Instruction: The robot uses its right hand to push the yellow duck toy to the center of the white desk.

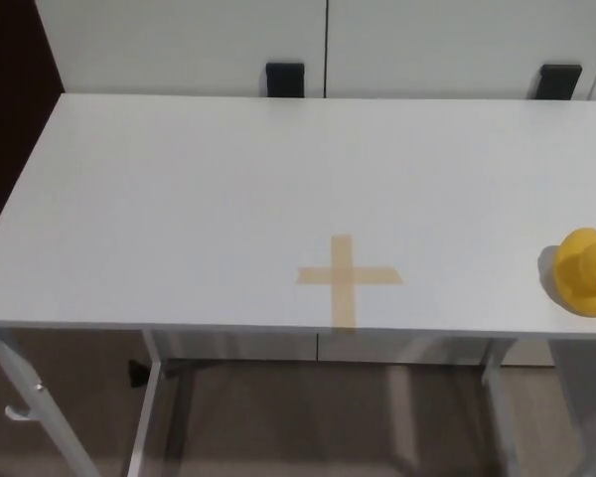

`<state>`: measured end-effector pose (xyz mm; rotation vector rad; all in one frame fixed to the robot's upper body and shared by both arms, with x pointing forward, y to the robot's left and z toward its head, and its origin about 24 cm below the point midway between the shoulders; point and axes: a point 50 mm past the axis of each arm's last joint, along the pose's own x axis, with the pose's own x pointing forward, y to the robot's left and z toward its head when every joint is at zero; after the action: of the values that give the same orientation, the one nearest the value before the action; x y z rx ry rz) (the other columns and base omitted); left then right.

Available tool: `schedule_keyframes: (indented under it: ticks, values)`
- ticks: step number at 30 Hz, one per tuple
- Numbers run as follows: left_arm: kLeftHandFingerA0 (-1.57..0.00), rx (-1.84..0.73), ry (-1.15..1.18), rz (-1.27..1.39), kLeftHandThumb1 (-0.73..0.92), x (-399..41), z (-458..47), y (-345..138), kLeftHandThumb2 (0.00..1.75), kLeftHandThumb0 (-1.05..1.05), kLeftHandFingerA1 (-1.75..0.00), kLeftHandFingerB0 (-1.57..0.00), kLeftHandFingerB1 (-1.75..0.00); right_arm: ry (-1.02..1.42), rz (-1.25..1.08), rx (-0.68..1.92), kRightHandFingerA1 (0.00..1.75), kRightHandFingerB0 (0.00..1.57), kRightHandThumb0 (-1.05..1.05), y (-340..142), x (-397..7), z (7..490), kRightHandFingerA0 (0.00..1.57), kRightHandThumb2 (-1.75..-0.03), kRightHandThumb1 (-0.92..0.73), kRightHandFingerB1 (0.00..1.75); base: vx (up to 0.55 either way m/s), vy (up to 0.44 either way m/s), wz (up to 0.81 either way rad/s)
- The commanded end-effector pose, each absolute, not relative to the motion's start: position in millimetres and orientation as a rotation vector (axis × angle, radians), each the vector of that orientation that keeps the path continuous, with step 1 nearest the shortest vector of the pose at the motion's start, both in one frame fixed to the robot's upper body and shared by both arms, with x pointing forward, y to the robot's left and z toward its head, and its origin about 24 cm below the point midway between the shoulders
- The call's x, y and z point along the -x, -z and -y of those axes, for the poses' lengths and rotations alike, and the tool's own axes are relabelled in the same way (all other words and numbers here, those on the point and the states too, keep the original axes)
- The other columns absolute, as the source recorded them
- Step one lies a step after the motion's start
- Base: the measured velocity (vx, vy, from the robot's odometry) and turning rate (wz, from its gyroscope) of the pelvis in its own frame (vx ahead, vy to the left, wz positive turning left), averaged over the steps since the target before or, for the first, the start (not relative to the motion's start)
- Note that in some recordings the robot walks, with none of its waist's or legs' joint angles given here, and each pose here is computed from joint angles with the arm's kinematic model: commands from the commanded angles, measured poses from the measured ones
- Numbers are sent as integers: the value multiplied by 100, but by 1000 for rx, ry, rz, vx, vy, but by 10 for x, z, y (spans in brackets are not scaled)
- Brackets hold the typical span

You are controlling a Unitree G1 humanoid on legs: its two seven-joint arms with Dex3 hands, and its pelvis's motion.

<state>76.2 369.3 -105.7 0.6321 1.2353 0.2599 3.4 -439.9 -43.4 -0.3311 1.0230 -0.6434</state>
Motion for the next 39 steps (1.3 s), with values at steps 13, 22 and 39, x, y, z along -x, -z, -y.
schedule_keyframes:
  ticks: [13,22,39]
  values:
    - [-85,-601,-316,-1218,63,-756,-3736,1030,73,-20,-83,-86,-84,709,-586,346,55,0,-85,-440,-1148,4832,0,-102,-64,33,0,0,0]
    - [-87,-589,-330,-1211,57,-774,-3774,1000,84,-16,-84,-87,-84,602,-280,452,67,16,-98,-1172,-2275,4551,0,-108,-68,65,9,0,3]
    - [-88,-630,-298,-1212,57,-842,-3804,965,79,-18,-88,-87,-85,247,-173,435,18,0,-83,-1186,-3026,3630,0,-116,-81,15,0,0,0]
